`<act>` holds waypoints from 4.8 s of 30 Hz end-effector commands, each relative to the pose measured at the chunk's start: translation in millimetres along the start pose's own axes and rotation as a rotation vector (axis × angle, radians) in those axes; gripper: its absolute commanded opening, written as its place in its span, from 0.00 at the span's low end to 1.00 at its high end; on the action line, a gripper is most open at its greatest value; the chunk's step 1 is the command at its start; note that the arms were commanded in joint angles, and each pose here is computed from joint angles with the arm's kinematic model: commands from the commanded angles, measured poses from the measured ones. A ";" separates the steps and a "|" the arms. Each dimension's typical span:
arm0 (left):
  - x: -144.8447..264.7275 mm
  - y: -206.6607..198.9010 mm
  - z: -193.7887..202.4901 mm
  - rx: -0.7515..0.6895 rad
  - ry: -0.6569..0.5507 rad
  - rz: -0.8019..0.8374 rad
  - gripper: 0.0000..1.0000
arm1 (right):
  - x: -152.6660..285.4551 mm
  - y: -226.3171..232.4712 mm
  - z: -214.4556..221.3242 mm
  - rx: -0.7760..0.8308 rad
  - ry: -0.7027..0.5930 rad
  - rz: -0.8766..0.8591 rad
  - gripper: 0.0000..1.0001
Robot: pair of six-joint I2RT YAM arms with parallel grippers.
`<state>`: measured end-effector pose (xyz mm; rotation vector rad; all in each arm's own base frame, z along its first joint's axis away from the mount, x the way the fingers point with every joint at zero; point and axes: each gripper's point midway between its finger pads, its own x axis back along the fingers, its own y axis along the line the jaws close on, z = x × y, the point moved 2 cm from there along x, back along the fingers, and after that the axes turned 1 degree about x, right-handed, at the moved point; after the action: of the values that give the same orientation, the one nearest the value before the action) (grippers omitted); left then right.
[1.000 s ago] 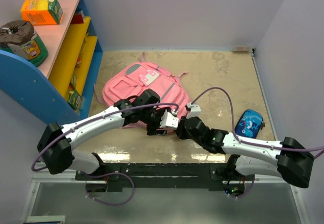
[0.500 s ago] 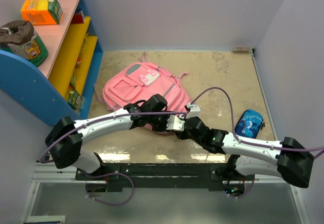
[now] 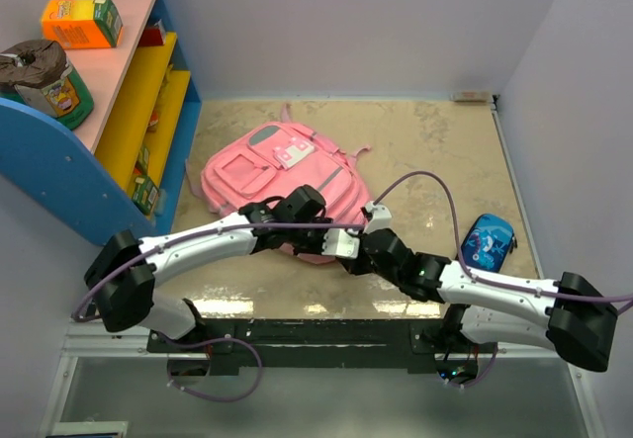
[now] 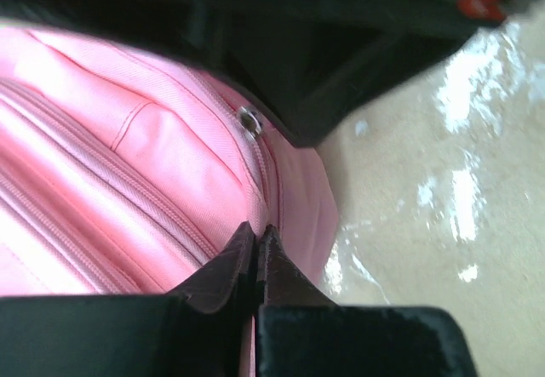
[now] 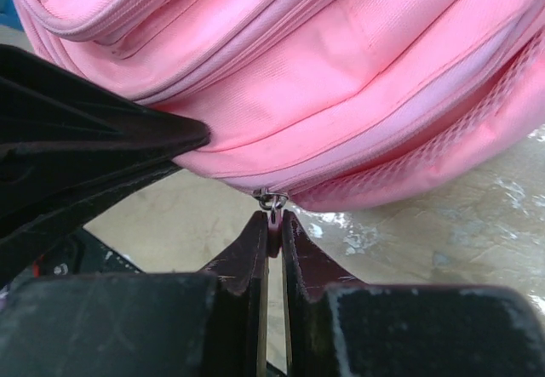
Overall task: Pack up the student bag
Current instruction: Zip the student bag at the center of the board.
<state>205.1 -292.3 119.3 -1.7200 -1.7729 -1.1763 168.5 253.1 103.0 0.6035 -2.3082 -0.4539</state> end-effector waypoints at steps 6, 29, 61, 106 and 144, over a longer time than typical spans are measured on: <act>59.8 -53.2 51.8 -0.070 0.147 0.090 0.00 | -3.7 0.3 7.4 -0.031 0.095 -0.089 0.00; 122.6 -100.8 91.2 -0.298 0.178 0.128 0.00 | 15.5 -84.3 -54.2 -0.194 -0.104 0.374 0.00; 118.5 -73.9 106.8 -0.287 0.202 -0.091 0.00 | -8.9 -92.8 -55.9 -0.361 -0.275 0.334 0.00; 139.7 -123.3 128.1 -0.400 0.217 0.121 0.00 | -159.9 -57.5 -187.2 -0.263 -0.397 0.370 0.01; 140.4 -63.7 94.1 -0.451 0.160 -0.156 0.01 | -205.3 -18.0 -182.1 0.088 -0.286 0.262 0.00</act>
<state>117.5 -105.0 124.3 -1.7348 -1.4677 -1.7056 438.6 366.3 67.7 0.5487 -2.5076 -0.3184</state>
